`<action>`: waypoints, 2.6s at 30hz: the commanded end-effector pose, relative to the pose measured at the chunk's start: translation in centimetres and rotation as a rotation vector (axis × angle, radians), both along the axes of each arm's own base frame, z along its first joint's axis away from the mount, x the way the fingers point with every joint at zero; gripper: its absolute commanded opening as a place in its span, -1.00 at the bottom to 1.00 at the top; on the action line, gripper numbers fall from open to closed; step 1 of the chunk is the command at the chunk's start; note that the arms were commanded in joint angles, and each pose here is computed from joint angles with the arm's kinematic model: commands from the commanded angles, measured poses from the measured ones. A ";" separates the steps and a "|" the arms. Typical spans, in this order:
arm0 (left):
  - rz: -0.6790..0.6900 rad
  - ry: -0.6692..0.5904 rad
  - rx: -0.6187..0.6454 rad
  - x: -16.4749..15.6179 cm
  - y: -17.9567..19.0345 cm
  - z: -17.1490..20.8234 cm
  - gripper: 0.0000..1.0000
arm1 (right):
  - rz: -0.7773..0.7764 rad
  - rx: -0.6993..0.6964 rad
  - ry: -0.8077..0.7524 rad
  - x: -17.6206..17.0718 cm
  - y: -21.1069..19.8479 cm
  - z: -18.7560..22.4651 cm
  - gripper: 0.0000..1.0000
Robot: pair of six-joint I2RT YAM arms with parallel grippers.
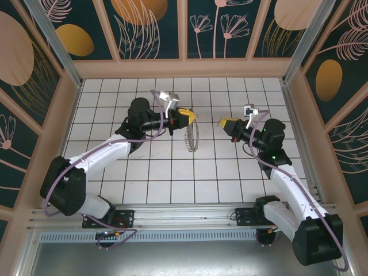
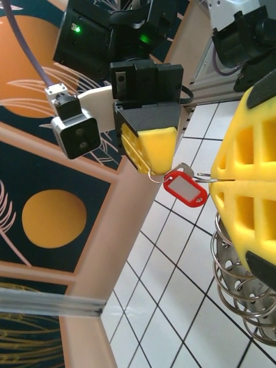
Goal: Put the keys on the keyring
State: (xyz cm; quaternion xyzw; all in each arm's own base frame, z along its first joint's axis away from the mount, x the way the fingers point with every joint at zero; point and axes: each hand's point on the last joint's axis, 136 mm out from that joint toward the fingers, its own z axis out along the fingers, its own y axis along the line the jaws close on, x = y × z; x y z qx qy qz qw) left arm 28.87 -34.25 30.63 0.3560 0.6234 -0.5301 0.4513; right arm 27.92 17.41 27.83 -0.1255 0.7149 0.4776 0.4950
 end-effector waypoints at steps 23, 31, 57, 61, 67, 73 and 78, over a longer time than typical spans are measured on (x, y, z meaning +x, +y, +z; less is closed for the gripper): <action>0.020 -0.183 0.102 -0.7 -4.1 2.8 -1.00 | 0.105 0.056 -0.226 -3.8 0.6 5.8 -1.00; 0.047 -0.196 0.120 0.3 -4.7 2.2 -1.00 | 0.120 0.044 -0.226 -3.9 1.5 5.7 -1.00; -0.021 -0.212 0.102 -1.3 -5.3 3.0 -1.00 | 0.078 -0.004 -0.217 -2.3 2.8 5.4 -1.00; -0.031 -0.216 0.097 -1.7 -5.4 3.3 -1.00 | 0.077 -0.004 -0.218 -2.2 2.8 5.5 -1.00; -0.041 -0.216 0.098 -2.0 -5.6 3.2 -1.00 | 0.078 -0.001 -0.226 -2.2 2.8 5.9 -1.00; -0.051 -0.225 0.092 -2.3 -5.7 3.5 -1.00 | 0.069 -0.004 -0.226 -2.1 2.7 5.9 -1.00; -0.051 -0.232 0.087 -2.6 -5.6 3.8 -1.00 | 0.062 -0.011 -0.215 -1.8 2.7 5.4 -1.00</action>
